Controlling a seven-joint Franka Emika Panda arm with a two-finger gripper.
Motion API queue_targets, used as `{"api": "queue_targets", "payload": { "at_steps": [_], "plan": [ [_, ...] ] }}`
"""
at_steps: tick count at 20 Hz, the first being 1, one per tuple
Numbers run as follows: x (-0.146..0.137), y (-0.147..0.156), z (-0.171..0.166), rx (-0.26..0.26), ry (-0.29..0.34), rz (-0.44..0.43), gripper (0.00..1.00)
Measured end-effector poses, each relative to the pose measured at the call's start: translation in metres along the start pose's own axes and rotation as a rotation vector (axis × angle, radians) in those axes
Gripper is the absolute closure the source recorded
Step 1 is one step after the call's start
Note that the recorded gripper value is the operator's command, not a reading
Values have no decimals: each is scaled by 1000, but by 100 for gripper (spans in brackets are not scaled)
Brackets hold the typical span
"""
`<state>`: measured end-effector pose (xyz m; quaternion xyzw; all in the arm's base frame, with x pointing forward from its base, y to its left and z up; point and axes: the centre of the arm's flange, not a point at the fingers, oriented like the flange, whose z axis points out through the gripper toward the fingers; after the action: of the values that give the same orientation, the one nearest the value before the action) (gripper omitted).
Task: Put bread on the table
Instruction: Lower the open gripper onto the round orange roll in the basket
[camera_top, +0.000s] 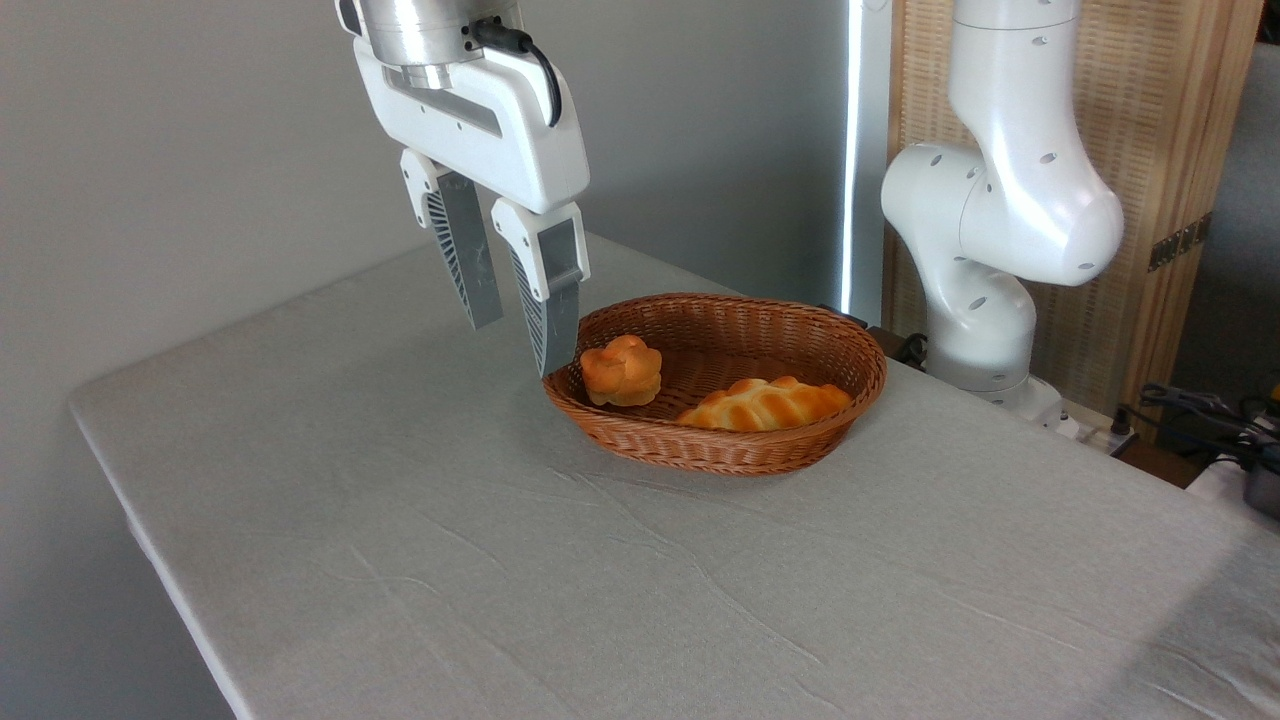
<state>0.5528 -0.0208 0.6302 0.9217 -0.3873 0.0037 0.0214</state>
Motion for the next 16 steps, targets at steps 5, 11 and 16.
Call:
{"api": "queue_targets", "payload": {
  "at_steps": [5, 11, 16],
  "plan": [
    [0, 0, 1, -2, -2, 0, 0],
    [0, 8, 12, -40, -42, 11, 0],
    [12, 74, 55, -99, -135, 10, 0]
  ]
}}
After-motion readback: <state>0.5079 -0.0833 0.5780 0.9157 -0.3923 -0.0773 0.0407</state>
